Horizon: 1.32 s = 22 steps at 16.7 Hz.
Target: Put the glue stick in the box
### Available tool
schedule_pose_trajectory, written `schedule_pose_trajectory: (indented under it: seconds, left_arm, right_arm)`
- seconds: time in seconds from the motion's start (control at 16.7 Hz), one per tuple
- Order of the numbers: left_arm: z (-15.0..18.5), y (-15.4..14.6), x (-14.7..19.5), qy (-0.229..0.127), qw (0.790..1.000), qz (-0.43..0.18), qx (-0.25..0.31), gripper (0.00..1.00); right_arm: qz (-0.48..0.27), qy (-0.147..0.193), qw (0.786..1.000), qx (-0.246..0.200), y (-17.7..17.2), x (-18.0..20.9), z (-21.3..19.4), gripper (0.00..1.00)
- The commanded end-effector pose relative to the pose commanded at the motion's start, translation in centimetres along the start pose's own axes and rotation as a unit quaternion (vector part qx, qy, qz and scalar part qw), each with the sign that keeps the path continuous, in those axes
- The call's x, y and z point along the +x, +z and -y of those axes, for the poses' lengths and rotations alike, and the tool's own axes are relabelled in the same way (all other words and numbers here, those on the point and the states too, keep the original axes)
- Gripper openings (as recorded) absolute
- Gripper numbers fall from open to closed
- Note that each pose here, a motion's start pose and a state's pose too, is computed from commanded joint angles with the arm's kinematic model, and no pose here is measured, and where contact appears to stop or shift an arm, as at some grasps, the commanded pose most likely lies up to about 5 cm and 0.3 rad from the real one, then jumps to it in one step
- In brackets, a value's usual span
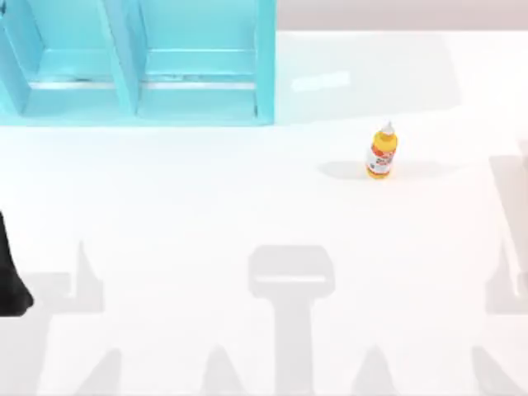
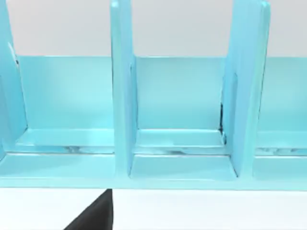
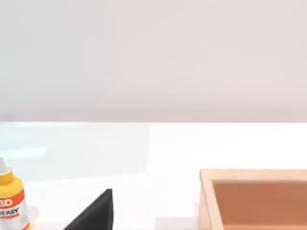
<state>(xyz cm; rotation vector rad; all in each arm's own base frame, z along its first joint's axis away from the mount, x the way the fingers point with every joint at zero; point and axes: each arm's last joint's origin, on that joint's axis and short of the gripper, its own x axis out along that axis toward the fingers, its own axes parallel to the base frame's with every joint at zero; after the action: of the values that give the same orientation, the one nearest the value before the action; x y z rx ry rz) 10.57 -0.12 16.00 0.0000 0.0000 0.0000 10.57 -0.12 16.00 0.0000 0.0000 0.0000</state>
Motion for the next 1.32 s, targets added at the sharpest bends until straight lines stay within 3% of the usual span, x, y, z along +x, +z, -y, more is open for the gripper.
schedule_pose_trajectory:
  seconds: [0.3, 0.66, 0.84, 1.02, 1.32]
  left_arm:
    - [0.0, 0.0, 0.0, 0.000, 1.000, 0.000, 0.000, 1.00]
    - [0.0, 0.0, 0.0, 0.000, 1.000, 0.000, 0.000, 1.00]
    - [0.0, 0.0, 0.0, 0.000, 1.000, 0.000, 0.000, 1.00]
    - [0.0, 0.0, 0.0, 0.000, 1.000, 0.000, 0.000, 1.00]
    - [0.0, 0.0, 0.0, 0.000, 1.000, 0.000, 0.000, 1.00]
  right_arm:
    - [-0.015, 0.010, 1.000, -0.021, 0.9, 0.1, -0.1, 1.00]
    - [-0.109, 0.084, 0.980, -0.141, 6.1, 2.2, -0.2, 1.00]
    - [-0.169, 0.156, 0.950, -0.213, 9.3, 5.4, -0.2, 1.00]
    - [-0.221, 0.253, 0.903, -0.268, 11.5, 10.4, 0.0, 1.00]
    - [-0.258, 0.443, 0.808, -0.289, 10.4, 21.2, 0.7, 1.00]
